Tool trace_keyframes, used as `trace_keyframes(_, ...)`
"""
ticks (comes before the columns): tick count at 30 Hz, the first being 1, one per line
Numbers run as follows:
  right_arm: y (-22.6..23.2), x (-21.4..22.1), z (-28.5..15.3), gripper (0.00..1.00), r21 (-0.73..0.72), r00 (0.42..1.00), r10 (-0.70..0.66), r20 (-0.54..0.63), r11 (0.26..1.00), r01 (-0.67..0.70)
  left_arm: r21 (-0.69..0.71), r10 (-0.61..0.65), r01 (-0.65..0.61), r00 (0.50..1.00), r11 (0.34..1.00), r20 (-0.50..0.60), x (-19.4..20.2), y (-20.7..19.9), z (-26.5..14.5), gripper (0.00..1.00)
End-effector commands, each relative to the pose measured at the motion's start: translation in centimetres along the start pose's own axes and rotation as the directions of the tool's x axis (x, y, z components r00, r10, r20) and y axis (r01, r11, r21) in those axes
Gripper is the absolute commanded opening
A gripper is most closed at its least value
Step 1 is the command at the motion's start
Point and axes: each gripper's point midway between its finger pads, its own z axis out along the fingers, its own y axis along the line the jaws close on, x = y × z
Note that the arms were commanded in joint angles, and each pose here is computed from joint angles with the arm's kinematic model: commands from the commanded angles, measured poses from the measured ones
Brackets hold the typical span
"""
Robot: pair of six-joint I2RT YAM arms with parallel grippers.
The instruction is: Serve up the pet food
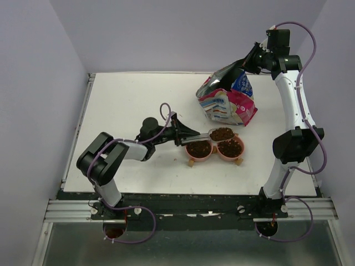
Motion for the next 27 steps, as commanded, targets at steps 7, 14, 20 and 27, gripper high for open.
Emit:
trace_keyframes(7, 6.3, -5.9, -5.6, 0.00, -0.199, 0.970, -0.045, 0.239, 0.975, 0.095, -0.042, 0.020, -0.022, 0.999, 0.999, -0.045, 0.3, 2.5, 0.3, 0.00)
trace_keyframes(14, 6.2, -5.6, -5.5, 0.00, -0.199, 0.971, -0.050, 0.234, 0.975, 0.098, -0.111, -0.004, 0.000, 0.999, 0.994, -0.037, -0.2, 5.2, 0.2, 0.00)
trace_keyframes(20, 6.1, -5.6, -5.4, 0.00, -0.202, 0.971, -0.049, 0.235, 0.974, 0.098, -0.193, -0.018, 0.013, 1.000, 0.981, -0.023, -0.6, 6.8, 0.6, 0.00)
trace_keyframes(27, 6.2, -5.5, -5.3, 0.01, -0.208, 0.971, -0.052, 0.235, 0.973, 0.102, -0.310, -0.004, 0.004, 1.000, 0.951, 0.001, -1.3, 7.9, 1.0, 0.00)
